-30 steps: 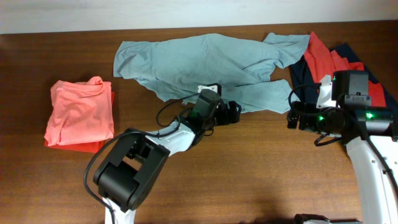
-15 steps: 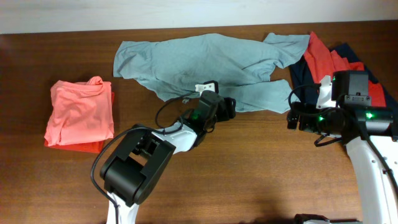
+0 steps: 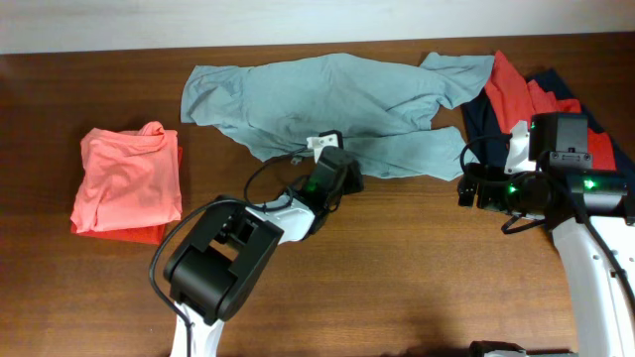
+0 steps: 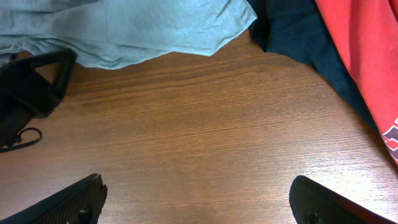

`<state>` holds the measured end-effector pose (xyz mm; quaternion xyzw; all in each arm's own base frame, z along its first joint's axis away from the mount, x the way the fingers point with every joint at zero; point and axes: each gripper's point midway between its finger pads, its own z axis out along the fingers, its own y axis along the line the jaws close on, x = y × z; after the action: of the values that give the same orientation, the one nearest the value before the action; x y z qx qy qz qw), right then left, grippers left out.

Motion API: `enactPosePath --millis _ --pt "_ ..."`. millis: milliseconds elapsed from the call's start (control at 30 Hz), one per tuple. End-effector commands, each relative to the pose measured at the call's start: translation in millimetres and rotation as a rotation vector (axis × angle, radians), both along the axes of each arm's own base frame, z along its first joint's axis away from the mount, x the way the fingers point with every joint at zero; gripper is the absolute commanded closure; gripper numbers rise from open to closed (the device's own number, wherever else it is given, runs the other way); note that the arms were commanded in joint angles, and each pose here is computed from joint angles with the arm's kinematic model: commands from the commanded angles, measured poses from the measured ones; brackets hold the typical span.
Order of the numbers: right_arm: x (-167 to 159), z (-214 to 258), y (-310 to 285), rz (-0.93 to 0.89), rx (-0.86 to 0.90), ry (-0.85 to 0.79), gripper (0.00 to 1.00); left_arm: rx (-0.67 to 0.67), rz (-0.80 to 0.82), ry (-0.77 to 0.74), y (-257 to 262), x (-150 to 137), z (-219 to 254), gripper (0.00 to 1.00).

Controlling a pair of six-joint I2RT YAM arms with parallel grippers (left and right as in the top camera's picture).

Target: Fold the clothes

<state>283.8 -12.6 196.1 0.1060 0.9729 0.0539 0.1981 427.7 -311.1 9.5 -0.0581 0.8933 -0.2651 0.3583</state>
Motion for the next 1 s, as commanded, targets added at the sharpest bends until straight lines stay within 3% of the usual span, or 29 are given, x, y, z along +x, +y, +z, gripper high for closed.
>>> enactPosePath --millis 0,200,400,667,733,867,900,933,967 --pt "1 5 -3 -0.006 -0.010 -0.013 0.01 0.052 0.045 0.010 13 1 -17 1.00" --pt "1 5 -3 -0.006 -0.011 -0.013 0.01 0.064 0.045 -0.014 19 7 -10 1.00" --pt "1 5 -3 -0.006 -0.012 -0.014 0.01 0.158 -0.019 -0.049 30 1 30 1.00" --pt "1 5 -3 -0.006 -0.012 -0.014 0.01 0.349 0.148 0.088 126 -29 83 1.00" --pt "1 5 -3 -0.006 -0.012 -0.014 0.01 0.337 0.150 0.122 137 -34 88 1.00" --pt "2 6 -3 -0.006 -0.012 -0.019 0.01 0.183 0.023 0.142 106 -37 92 1.00" --pt "2 6 -3 -0.006 -0.012 -0.020 0.01 0.169 0.008 0.137 100 -36 91 0.91" --pt "2 6 -3 -0.006 -0.012 -0.021 0.01 0.164 0.005 0.137 97 -35 89 0.68" --pt "2 6 -3 -0.006 -0.012 -0.020 0.01 0.154 0.006 0.140 92 -34 85 0.56"
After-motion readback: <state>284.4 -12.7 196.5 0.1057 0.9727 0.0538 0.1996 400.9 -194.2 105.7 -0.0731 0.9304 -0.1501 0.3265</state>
